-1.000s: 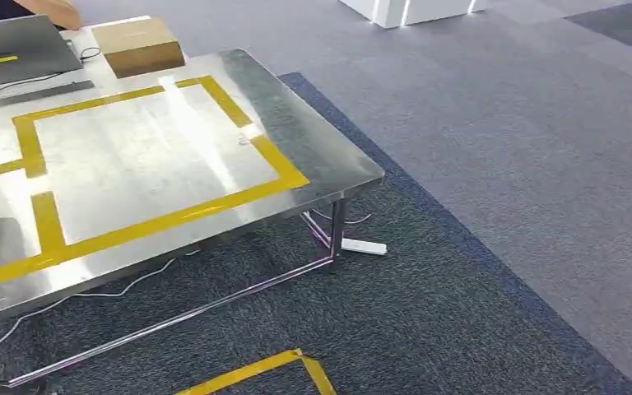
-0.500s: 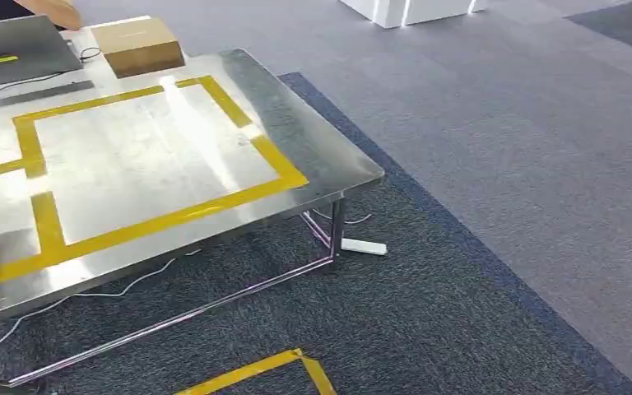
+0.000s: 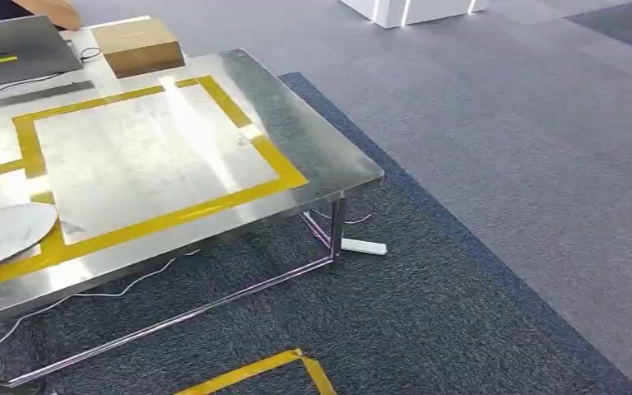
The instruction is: Take the parts from the cabinet and place them on the table.
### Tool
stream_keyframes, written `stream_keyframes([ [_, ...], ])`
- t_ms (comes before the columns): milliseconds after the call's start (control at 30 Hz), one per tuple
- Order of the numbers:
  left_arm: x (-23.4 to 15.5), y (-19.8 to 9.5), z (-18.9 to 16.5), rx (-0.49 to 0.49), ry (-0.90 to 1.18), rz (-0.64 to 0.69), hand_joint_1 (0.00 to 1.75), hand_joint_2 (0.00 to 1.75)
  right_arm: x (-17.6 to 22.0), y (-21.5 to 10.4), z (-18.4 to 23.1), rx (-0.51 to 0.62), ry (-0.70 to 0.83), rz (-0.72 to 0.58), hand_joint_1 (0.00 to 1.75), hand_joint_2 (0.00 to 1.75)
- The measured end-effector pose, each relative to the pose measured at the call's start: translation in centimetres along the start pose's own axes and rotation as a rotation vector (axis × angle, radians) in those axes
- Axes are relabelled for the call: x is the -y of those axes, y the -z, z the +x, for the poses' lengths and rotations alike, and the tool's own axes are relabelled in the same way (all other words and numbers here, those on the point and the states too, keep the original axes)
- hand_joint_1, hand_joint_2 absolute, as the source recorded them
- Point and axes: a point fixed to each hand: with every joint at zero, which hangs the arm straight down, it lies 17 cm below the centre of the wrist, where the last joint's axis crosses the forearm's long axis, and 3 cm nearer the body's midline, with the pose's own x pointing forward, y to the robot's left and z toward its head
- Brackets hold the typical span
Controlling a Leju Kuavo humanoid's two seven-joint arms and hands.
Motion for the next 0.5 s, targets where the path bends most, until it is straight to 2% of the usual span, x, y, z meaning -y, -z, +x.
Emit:
stream_keyframes([
  [233,-0.8,0.7,-0.3,0.001,0.005,0.012,0.0,0.0,0.0,0.0,0.4,0.016,-0.061,0.001,0.0,0.0],
  [500,-1.2,1.4,0.3,0.008,0.003,0.017,0.0,0.0,0.0,0.0,0.2,0.012,-0.061,-0.001,0.0,0.0],
])
